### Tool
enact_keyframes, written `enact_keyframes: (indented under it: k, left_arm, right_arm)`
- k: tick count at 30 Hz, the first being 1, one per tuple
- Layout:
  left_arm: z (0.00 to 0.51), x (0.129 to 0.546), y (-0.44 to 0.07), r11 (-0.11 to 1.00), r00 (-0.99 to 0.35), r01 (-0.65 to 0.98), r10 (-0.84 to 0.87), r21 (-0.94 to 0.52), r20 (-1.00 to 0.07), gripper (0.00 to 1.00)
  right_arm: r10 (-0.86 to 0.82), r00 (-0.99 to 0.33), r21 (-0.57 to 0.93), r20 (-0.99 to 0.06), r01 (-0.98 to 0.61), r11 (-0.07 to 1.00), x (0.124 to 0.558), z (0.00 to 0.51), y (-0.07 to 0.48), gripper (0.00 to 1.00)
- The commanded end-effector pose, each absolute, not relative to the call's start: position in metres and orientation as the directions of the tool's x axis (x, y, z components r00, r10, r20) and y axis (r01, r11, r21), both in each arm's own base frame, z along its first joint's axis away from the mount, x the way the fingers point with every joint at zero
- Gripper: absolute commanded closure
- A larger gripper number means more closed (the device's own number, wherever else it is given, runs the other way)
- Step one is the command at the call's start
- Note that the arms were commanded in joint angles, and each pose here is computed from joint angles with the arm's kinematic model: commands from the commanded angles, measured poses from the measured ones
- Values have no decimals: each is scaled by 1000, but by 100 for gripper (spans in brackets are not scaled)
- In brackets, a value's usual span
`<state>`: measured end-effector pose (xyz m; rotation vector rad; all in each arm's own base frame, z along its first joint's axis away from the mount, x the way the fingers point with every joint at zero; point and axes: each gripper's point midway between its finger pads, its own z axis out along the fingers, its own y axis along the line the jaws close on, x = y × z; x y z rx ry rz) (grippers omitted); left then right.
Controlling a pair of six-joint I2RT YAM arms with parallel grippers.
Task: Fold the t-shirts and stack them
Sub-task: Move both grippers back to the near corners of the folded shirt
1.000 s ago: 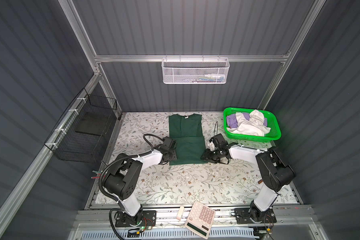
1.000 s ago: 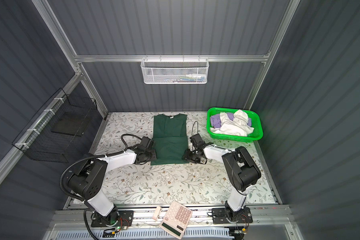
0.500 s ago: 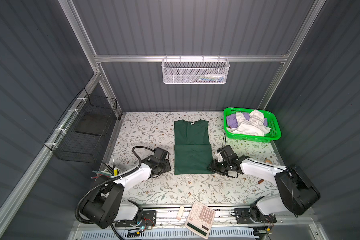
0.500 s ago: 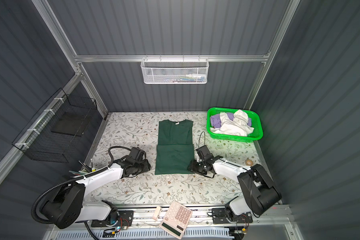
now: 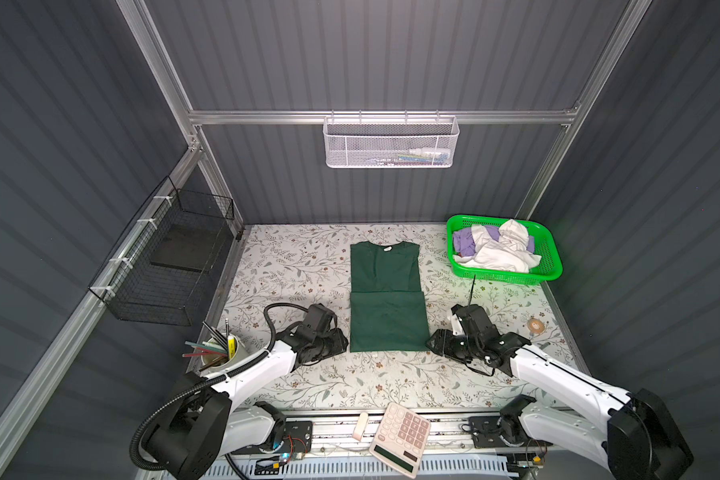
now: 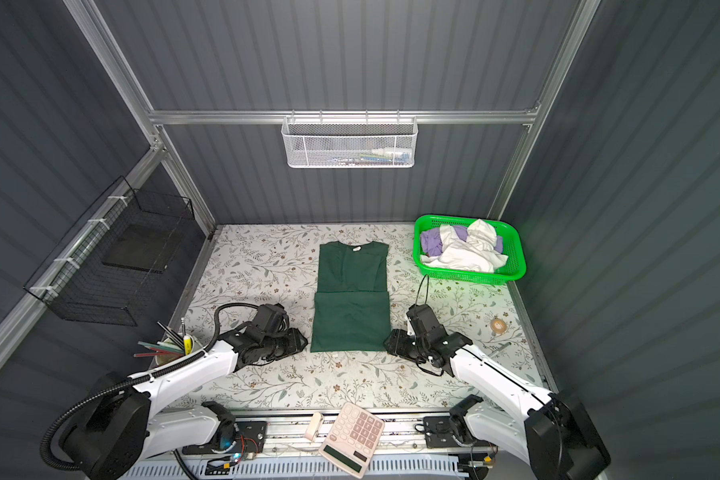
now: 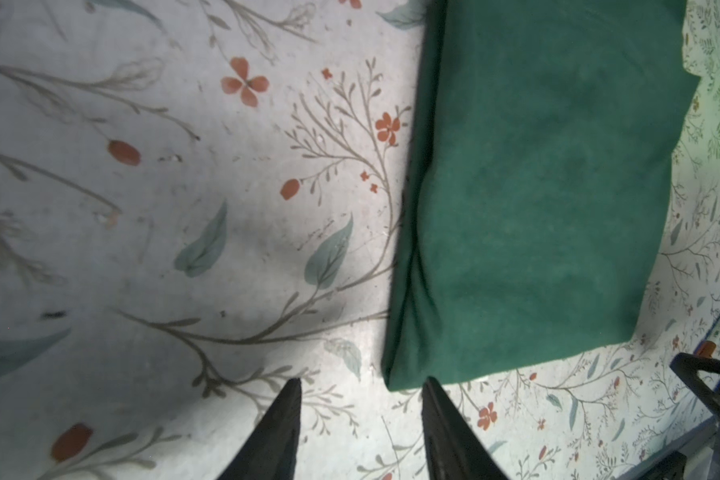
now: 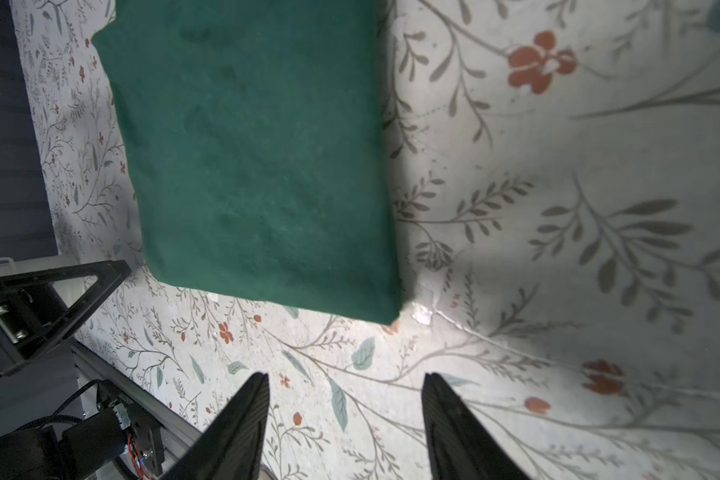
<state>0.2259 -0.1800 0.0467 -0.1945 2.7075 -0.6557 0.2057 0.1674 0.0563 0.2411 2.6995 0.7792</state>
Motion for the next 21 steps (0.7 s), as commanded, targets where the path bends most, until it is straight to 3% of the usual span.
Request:
enact_keyframes:
  k: [1, 8, 15, 21]
  left_arm:
    - [46, 219, -184, 874, -938, -53, -209, -482, -275, 51]
    - [44, 211, -177, 893, -943, -60, -197, -446, -267, 51]
    - [63, 220, -184, 887, -939, -24, -179, -461, -295, 49]
    - [51, 219, -194, 881, -959, -38, -165, -472, -231, 49]
  right_arm:
    - [263, -941, 514, -211, 122, 849, 196, 42, 160, 39]
    - [315, -935, 579, -162, 168, 798, 190, 34, 167, 36]
    - [350, -912, 568, -212, 176, 804, 198, 37, 161, 27]
    - [316, -933, 569, -173, 167, 805, 214, 39, 176, 27]
